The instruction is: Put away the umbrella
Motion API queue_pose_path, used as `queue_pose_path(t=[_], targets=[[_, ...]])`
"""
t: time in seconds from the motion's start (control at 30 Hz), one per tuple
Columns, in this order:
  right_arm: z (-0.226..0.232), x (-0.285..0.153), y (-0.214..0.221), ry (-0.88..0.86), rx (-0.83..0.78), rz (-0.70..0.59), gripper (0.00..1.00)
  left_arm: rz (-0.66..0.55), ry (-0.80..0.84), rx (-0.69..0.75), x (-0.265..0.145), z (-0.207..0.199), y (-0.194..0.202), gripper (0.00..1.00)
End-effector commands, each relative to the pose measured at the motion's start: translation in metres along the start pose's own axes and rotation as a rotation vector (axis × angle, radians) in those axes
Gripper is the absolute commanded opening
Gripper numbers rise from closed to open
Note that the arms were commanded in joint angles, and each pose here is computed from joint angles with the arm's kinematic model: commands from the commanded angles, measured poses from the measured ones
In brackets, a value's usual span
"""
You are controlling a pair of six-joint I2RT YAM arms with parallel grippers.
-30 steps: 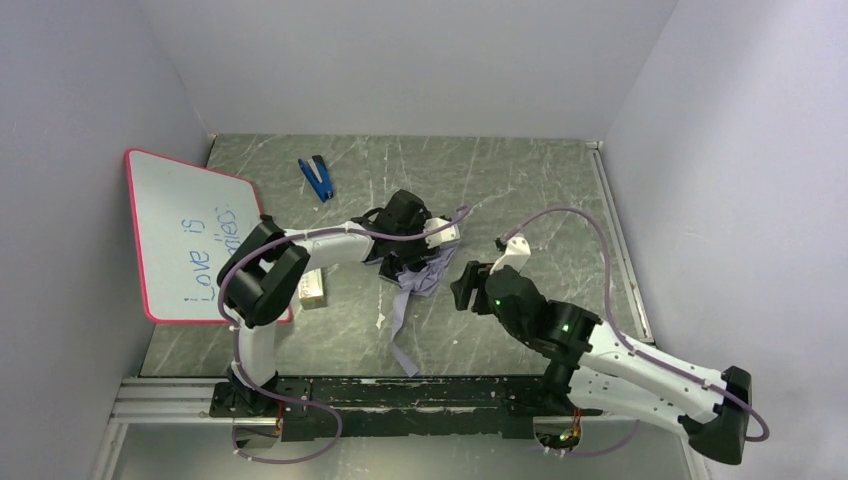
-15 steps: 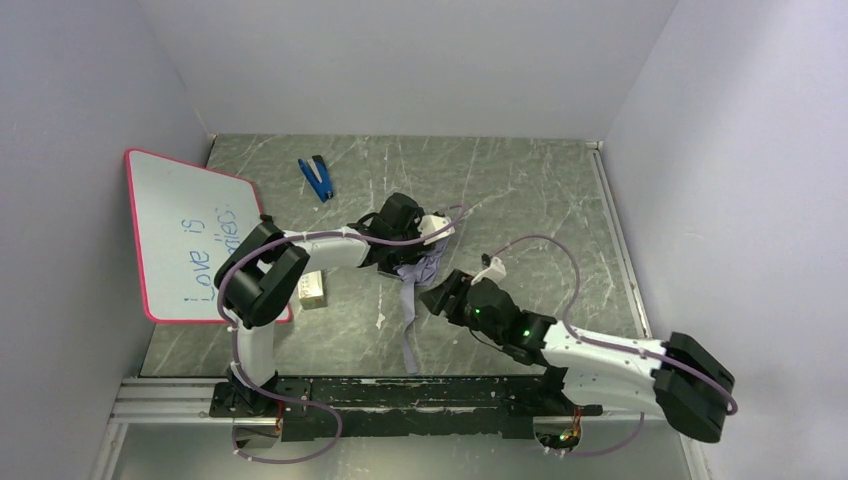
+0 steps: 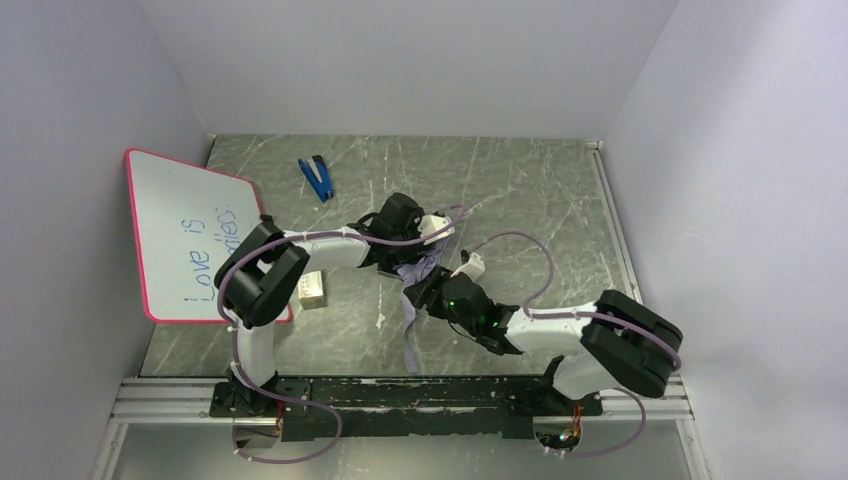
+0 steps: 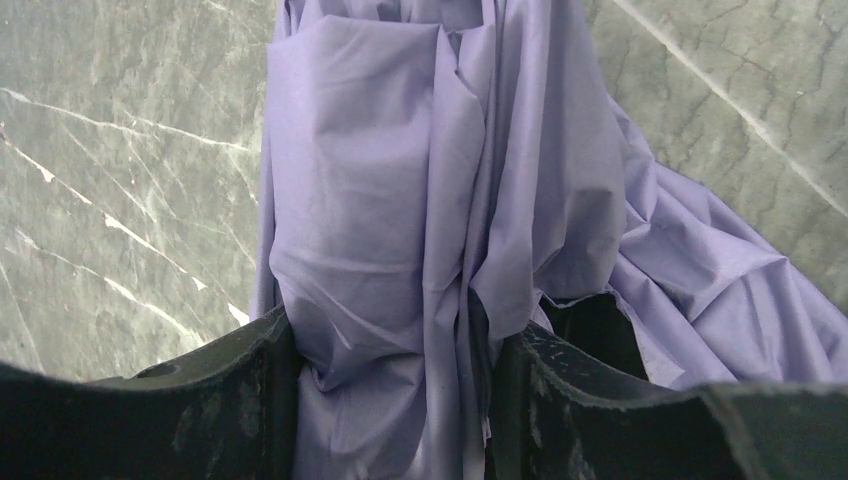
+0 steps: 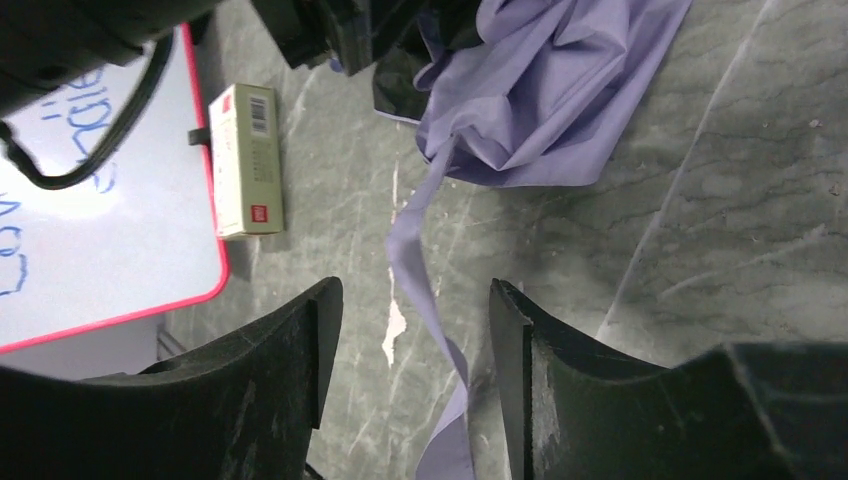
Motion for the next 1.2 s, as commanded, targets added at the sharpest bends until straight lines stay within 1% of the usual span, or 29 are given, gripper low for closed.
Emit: queue_pose_path(t=[0.0, 0.1, 0.2, 0.27, 0.37, 0.43, 0.5, 0.6, 0.83, 0.97, 1.17], targets=[[0.009, 0.015, -0.002, -0.031, 0.006, -0.014, 0.58, 0.139, -0.033, 0.028, -0.002, 0.006, 0.042, 0.05], [0.007, 0.022, 0.008, -0.034, 0.004, 0.013, 0.55, 0.14, -0.031, 0.035, -0.003, 0.006, 0.042, 0.05], [0.009, 0.025, 0.013, -0.063, 0.004, 0.022, 0.48, 0.137, -0.032, 0.039, -0.004, 0.006, 0.043, 0.05], [0.013, 0.027, 0.014, -0.097, -0.004, 0.03, 0.42, 0.137, -0.031, 0.04, -0.004, 0.005, 0.043, 0.05], [0.014, 0.026, 0.018, -0.119, -0.029, 0.05, 0.25, 0.137, -0.03, 0.045, -0.004, 0.005, 0.042, 0.05], [0.009, 0.023, 0.023, -0.102, -0.037, 0.072, 0.11, 0.137, -0.028, 0.05, -0.004, 0.005, 0.043, 0.05], [-0.003, 0.018, 0.03, -0.065, -0.03, 0.1, 0.01, 0.132, -0.027, 0.054, -0.005, 0.005, 0.042, 0.05], [-0.015, 0.004, 0.036, -0.038, -0.012, 0.13, 0.0, 0.125, -0.032, 0.059, -0.007, 0.006, 0.041, 0.05], [-0.042, -0.03, 0.051, 0.064, -0.05, 0.25, 0.0, 0.113, -0.038, 0.061, -0.008, 0.007, 0.038, 0.05], [-0.064, -0.051, 0.058, 0.133, -0.007, 0.296, 0.0, 0.109, -0.034, 0.061, -0.009, 0.007, 0.037, 0.05], [-0.079, -0.069, 0.072, 0.132, 0.059, 0.381, 0.0, 0.104, -0.031, 0.051, -0.008, 0.006, 0.035, 0.05]])
Point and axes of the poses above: each gripper's point midway between its finger pads, its own x axis out along the fingers, its own z axis along the line the jaws close on, y = z × x, the point moved 2 cm from there along -x, back along the fingers, and after that the axes turned 14 degrees about -x, right-handed, at the moved point
